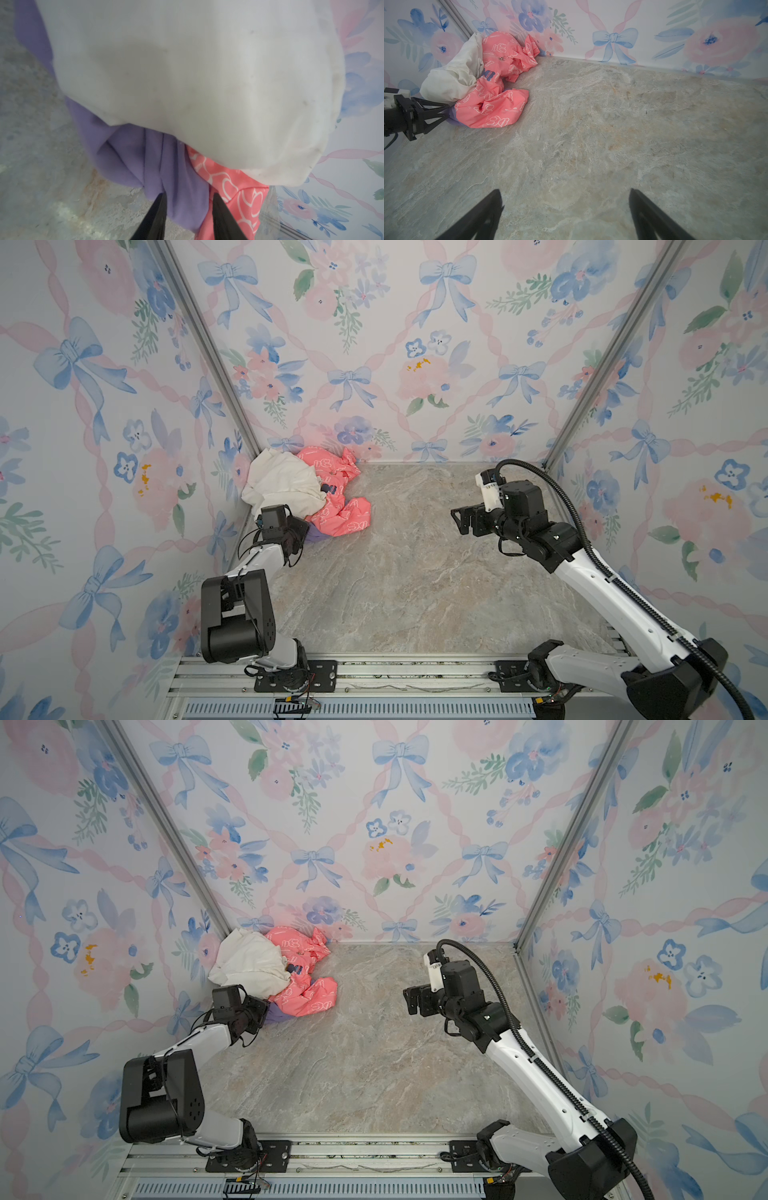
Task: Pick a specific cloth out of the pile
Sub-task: 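Lower the left gripper under the white cloth and pinch the purple shirt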
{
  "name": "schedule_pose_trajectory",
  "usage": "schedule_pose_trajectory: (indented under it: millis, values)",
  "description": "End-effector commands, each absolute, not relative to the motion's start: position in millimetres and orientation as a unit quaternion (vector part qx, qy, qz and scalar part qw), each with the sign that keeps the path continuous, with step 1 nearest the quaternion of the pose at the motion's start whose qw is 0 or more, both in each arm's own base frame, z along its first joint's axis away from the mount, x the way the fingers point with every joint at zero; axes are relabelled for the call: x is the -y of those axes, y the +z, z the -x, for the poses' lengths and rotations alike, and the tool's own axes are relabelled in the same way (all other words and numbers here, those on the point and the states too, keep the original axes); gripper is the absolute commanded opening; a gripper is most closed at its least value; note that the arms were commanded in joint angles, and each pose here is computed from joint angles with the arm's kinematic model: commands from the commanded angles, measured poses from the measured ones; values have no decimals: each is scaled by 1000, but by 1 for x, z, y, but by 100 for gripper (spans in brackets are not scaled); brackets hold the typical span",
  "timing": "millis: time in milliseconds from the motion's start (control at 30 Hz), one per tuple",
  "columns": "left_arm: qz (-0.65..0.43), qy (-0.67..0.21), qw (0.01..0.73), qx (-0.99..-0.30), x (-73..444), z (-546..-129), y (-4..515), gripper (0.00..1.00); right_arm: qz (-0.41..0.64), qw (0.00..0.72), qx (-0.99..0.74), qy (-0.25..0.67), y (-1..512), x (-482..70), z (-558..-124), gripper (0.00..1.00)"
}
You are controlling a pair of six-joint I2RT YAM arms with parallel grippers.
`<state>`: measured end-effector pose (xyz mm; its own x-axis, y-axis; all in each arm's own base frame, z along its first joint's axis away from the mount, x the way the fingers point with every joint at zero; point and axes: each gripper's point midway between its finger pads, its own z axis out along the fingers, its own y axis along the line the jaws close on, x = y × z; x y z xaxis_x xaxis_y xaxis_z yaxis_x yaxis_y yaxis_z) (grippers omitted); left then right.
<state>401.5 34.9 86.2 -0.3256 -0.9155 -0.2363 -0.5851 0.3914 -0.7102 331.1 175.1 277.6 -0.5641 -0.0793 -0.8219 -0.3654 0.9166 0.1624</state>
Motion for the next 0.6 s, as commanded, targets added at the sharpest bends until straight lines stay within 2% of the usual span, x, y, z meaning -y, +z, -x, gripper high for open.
schedule_pose_trajectory:
  millis: [0,167,267,333,567]
  values:
    - [473,-289,312,-771,-25,-404,80,36,123,459,-864,167,286,-177,-338,97]
    - [467,-306,302,-772,-18,-406,75,30,124,455,-865,171,285,-181,-344,97]
    - [475,-301,288,-775,-16,-398,63,10,127,453,-866,169,285,-182,-347,97]
    - [486,-289,272,-779,-15,-383,49,1,127,453,-866,169,286,-182,-349,97]
    - [474,-266,294,-786,-20,-388,91,0,130,455,-864,173,289,-179,-350,97]
